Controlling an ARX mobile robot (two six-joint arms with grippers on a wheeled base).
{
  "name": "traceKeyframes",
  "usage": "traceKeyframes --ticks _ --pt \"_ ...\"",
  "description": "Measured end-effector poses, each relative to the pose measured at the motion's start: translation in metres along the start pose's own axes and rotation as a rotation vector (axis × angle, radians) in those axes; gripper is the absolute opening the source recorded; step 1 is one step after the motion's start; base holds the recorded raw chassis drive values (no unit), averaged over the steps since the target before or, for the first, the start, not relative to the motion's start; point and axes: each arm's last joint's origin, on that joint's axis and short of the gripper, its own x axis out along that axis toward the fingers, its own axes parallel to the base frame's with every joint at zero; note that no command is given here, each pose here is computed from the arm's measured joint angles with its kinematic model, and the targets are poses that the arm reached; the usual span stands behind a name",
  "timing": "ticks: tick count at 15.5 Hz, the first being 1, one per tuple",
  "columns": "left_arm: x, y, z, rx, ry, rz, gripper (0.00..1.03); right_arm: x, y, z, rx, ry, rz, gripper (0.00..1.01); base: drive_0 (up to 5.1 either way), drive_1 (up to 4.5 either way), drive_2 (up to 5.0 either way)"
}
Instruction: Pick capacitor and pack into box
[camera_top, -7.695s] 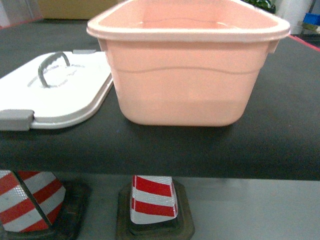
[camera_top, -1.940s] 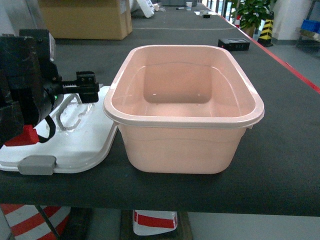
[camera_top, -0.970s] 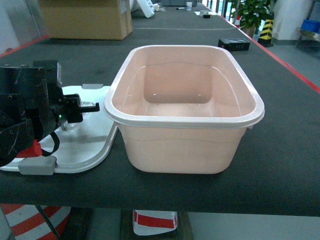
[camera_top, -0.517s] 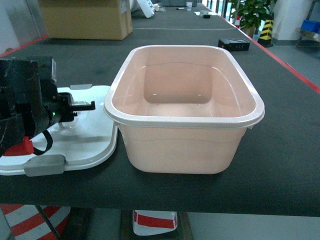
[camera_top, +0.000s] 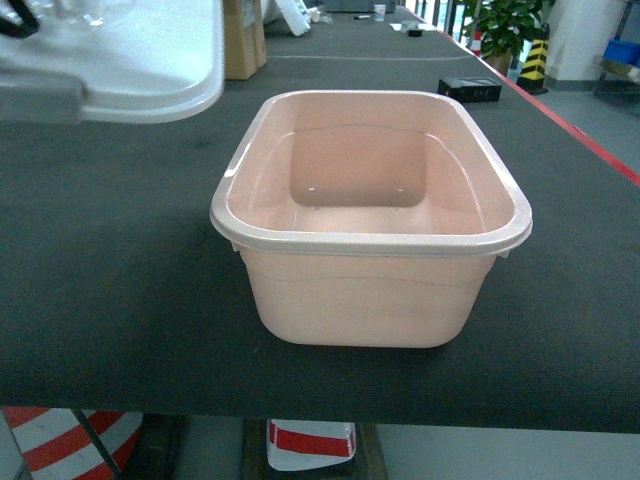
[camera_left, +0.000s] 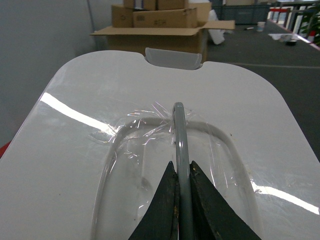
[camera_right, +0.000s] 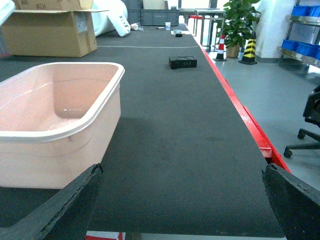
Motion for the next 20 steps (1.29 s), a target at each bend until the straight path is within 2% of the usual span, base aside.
traceKeyframes --ticks 2,3,4,6,7,8,10,12,14,17,20 --pt "-0.023 -0.053 0.008 -0.049 0.026 -0.078 0.02 0.0 0.0 0.0 0.0 0.0 0.0 0.98 0.0 0.0 0.0" --pt "-0.036 -0.082 0.004 -0.079 0.043 -0.123 0.02 0.0 0.0 0.0 0.0 0.0 0.0 0.98 0.0 0.0 0.0" --pt "-0.045 -0.104 0.001 -0.087 0.062 -0.157 0.02 0.0 0.0 0.0 0.0 0.0 0.0 0.98 0.0 0.0 0.0" --pt "-0.055 -0.14 -0.006 -0.087 0.086 -0.195 0.02 0.0 0.0 0.0 0.0 0.0 0.0 0.98 0.0 0.0 0.0" --pt "-0.058 -0.155 -0.01 -0.067 0.111 -0.217 0.02 0.0 0.0 0.0 0.0 0.0 0.0 0.98 0.0 0.0 0.0" --pt "-0.06 -0.165 -0.012 -0.064 0.12 -0.235 0.02 0.0 0.0 0.0 0.0 0.0 0.0 0.98 0.0 0.0 0.0" --pt "-0.06 -0.175 -0.014 -0.056 0.139 -0.227 0.02 0.0 0.0 0.0 0.0 0.0 0.0 0.98 0.0 0.0 0.0" --pt "-0.058 -0.181 -0.025 -0.031 0.17 -0.213 0.02 0.0 0.0 0.0 0.0 0.0 0.0 0.98 0.0 0.0 0.0" --pt "-0.051 -0.186 -0.055 0.0 0.258 -0.208 0.02 0.0 0.0 0.0 0.0 0.0 0.0 0.98 0.0 0.0 0.0" --pt "-0.049 -0.185 -0.056 -0.026 0.266 -0.212 0.02 0.0 0.0 0.0 0.0 0.0 0.0 0.98 0.0 0.0 0.0" --pt "-0.048 -0.182 -0.061 -0.026 0.279 -0.212 0.02 0.0 0.0 0.0 0.0 0.0 0.0 0.98 0.0 0.0 0.0"
